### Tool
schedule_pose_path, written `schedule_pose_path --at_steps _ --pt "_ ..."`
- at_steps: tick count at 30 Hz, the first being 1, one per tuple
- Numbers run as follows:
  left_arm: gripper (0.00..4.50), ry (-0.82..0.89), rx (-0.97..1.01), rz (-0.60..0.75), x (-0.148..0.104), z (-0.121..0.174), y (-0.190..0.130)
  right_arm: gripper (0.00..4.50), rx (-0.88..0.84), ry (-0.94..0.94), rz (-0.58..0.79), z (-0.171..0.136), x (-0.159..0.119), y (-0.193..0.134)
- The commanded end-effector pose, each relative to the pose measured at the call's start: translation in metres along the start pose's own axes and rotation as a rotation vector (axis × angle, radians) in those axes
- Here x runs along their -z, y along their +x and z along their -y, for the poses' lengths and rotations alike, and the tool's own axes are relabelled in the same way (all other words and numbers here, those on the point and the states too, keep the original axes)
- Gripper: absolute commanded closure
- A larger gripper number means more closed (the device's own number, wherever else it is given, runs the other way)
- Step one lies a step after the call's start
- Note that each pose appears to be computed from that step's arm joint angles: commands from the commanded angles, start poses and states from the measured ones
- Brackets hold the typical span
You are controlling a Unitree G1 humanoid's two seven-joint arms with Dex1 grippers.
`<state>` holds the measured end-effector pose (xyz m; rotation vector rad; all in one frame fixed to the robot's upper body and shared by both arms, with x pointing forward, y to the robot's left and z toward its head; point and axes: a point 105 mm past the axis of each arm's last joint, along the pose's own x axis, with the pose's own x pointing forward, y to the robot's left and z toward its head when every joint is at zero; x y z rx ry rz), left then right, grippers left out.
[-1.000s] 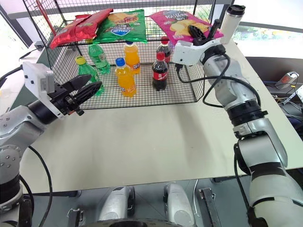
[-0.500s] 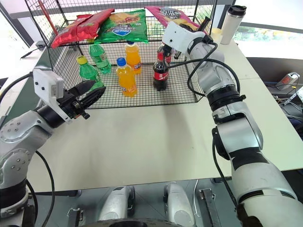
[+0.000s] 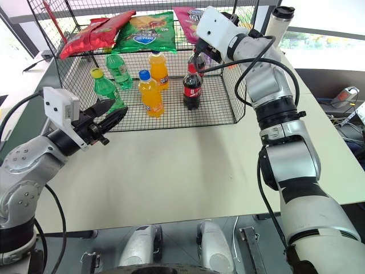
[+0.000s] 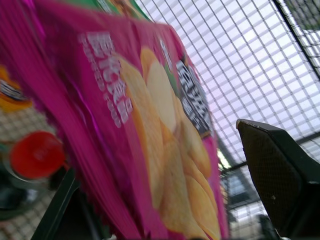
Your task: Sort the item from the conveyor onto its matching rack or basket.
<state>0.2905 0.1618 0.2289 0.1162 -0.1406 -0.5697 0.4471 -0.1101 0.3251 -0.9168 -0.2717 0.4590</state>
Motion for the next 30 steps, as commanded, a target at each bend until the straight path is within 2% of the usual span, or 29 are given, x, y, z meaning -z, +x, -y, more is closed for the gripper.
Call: schedule_pose_path --at_steps 1,7,12,14,17,19,21,23,26,30 --pt "2.44 0.023 -0.009 0.030 -0.006 -0.001 -0.001 0.98 -0.126 0.129 0.082 -0.008 -0.019 -0.005" --pt "2.44 0.027 -0.020 0.029 -0.005 -0.002 -0.001 0.98 -0.233 0.244 0.117 -0.013 -0.024 -0.012" --pt "2.44 0.023 -0.040 0.031 -0.005 -0.005 -0.003 0.98 -0.261 0.338 0.191 -0.005 -0.031 -0.024" --pt "2.44 0.013 -0.052 0.038 -0.006 -0.007 -0.005 0.98 -0.257 0.364 0.252 0.002 -0.037 -0.035" --pt "2.44 0.027 -0.073 0.041 -0.006 -0.011 -0.011 0.98 -0.200 0.371 0.422 0.018 -0.051 -0.061" --pt "2.44 0.003 -0.068 0.040 -0.005 -0.012 -0.017 0.98 -0.176 0.440 0.514 0.024 -0.056 -0.082" --pt "2.44 -0.011 -0.061 0.003 0.002 -0.011 -0.026 0.98 -0.127 0.547 0.566 0.026 -0.049 -0.107" --pt "2.44 -0.041 -0.063 -0.024 0.009 -0.011 -0.034 0.98 -0.104 0.604 0.564 0.019 -0.043 -0.122" --pt "2.44 -0.156 0.001 -0.084 0.021 0.007 -0.051 0.98 -0.106 0.676 0.434 -0.013 -0.010 -0.141" --pt "2.44 -0.187 -0.024 -0.153 0.030 0.005 -0.066 0.98 -0.118 0.756 0.291 -0.056 0.025 -0.153"
